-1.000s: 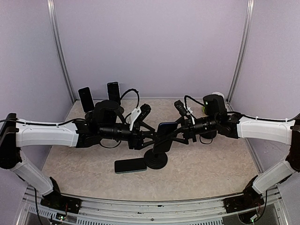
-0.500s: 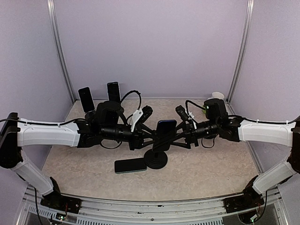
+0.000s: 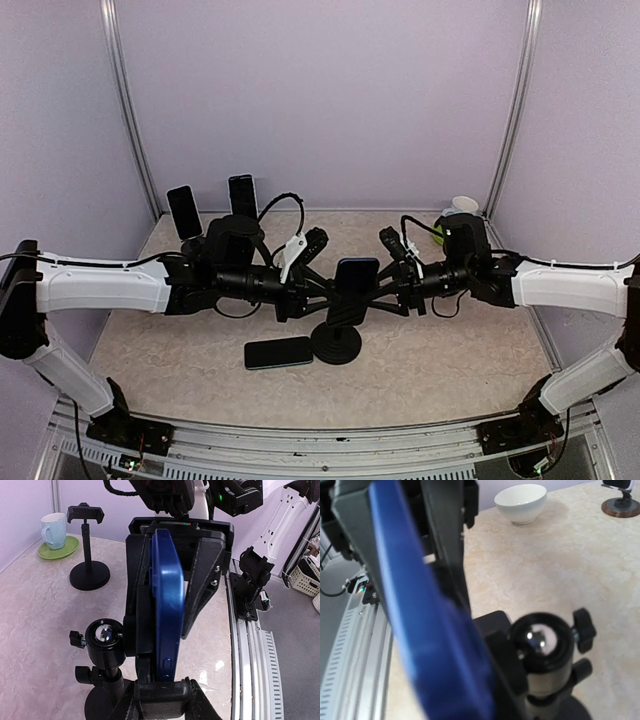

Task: Place the phone on the phone stand
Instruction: Pick up the phone stand with the phone from the center of the board, then place the phone stand with the phone at the center of the board, then pick up the phone stand at the corner of the board.

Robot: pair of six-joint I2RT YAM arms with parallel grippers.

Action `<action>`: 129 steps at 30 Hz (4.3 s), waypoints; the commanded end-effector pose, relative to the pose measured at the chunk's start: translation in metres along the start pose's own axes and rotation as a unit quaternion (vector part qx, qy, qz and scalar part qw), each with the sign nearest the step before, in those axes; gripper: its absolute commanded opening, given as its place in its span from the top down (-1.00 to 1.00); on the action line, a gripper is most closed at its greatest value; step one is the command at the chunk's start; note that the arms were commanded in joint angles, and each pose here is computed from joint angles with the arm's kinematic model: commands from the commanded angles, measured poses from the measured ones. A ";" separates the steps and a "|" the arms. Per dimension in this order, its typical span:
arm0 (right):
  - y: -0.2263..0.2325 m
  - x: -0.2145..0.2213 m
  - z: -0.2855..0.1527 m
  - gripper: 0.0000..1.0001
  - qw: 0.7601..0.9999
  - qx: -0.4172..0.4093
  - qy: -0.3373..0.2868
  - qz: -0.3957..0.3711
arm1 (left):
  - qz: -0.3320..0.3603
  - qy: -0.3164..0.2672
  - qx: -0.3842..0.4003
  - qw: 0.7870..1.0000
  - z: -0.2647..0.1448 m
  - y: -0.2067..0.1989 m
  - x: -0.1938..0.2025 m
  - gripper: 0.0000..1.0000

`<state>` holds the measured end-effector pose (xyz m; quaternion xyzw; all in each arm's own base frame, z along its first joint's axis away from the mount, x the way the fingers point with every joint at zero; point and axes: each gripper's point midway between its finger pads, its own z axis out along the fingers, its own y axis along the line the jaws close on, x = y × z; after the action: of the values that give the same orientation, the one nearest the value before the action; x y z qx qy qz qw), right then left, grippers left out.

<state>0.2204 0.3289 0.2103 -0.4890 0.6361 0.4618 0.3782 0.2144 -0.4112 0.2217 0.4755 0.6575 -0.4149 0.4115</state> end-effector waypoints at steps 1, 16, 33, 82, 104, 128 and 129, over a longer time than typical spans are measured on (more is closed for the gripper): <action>0.010 -0.026 -0.006 0.28 0.999 -0.008 -0.030 -0.042 | 0.013 -0.020 -0.001 1.000 -0.001 -0.001 -0.021 0.56; 0.002 -0.054 -0.005 0.71 0.997 0.006 -0.037 -0.069 | 0.034 -0.030 -0.017 0.999 0.002 0.014 -0.033 0.54; -0.062 -0.100 0.019 0.72 0.989 0.074 -0.030 -0.123 | 0.052 -0.073 -0.064 0.994 -0.017 0.079 -0.053 0.52; -0.260 -0.138 -0.013 0.83 0.968 0.222 -0.088 -0.074 | -0.001 -0.115 -0.099 0.988 -0.014 0.225 -0.048 -0.98; -0.324 -0.140 -0.052 0.78 0.940 0.328 -0.091 -0.009 | -0.131 -0.140 -0.232 0.954 -0.107 0.155 -0.037 -0.97; -0.289 -0.158 -0.081 -0.61 0.932 0.351 -0.088 -0.008 | -0.181 -0.165 -0.362 0.900 -0.196 0.109 -0.014 -0.98; -0.286 -0.157 -0.085 -0.65 0.931 0.354 -0.086 -0.004 | -0.182 -0.165 -0.362 0.899 -0.198 0.107 -0.014 -0.98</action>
<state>0.5518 0.2809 0.2712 -0.2923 0.7366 0.2581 0.5527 0.2974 -0.2215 0.2711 0.1111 0.7593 -0.3032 0.5650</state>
